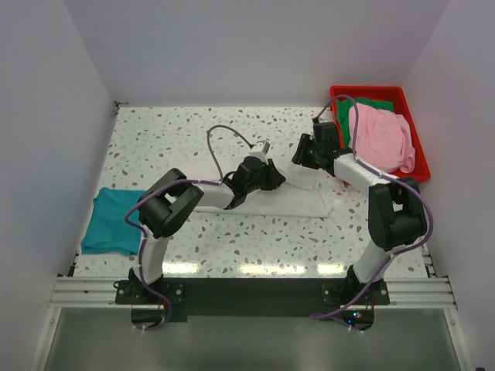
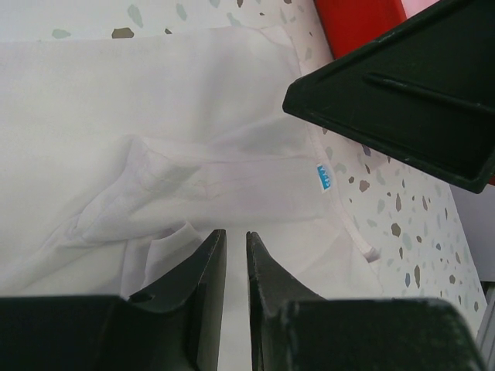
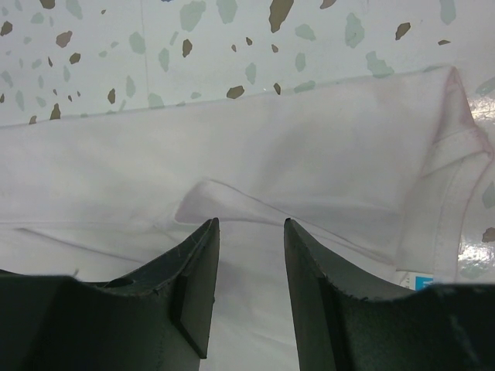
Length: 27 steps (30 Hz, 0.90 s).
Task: Fold and stack the t-shirts
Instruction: Fold the tshirt
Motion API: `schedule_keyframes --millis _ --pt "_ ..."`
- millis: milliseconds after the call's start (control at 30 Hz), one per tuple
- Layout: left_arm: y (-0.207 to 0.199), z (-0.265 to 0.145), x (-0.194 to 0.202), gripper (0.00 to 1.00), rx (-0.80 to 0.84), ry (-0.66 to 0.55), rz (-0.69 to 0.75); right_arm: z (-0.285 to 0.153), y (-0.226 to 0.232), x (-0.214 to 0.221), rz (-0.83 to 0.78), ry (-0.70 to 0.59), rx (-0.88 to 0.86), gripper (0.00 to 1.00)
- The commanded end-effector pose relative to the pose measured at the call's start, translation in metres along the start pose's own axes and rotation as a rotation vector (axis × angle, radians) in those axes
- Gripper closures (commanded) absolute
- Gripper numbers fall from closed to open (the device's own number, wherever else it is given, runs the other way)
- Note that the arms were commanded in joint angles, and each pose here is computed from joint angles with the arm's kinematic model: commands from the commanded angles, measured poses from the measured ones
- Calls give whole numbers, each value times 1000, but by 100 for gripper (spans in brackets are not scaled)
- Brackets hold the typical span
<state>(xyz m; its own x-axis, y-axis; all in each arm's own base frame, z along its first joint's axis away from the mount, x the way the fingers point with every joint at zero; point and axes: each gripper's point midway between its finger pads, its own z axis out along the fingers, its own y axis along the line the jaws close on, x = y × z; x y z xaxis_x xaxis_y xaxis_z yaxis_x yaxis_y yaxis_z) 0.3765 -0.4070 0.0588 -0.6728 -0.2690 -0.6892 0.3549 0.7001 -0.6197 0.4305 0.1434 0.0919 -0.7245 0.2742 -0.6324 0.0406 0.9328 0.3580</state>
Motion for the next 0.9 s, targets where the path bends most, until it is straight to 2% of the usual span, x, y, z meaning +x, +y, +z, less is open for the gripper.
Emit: schedule_keyframes --millis 0,300,500,667,867 --pt "-11 4 -17 79 26 -61 -2 -2 11 -18 -16 -50 -41 57" --pt "40 11 4 83 -192 -31 -54 -1 12 -18 -20 -46 -42 57" --pt "51 12 13 84 -213 -13 -58 1 12 -16 -20 -39 -47 57" --pt "32 8 -2 82 -132 -54 -40 1 14 -17 -29 -40 -58 57" --pt "-4 -14 -34 75 8 -154 21 6 25 -21 -63 -44 -85 54"
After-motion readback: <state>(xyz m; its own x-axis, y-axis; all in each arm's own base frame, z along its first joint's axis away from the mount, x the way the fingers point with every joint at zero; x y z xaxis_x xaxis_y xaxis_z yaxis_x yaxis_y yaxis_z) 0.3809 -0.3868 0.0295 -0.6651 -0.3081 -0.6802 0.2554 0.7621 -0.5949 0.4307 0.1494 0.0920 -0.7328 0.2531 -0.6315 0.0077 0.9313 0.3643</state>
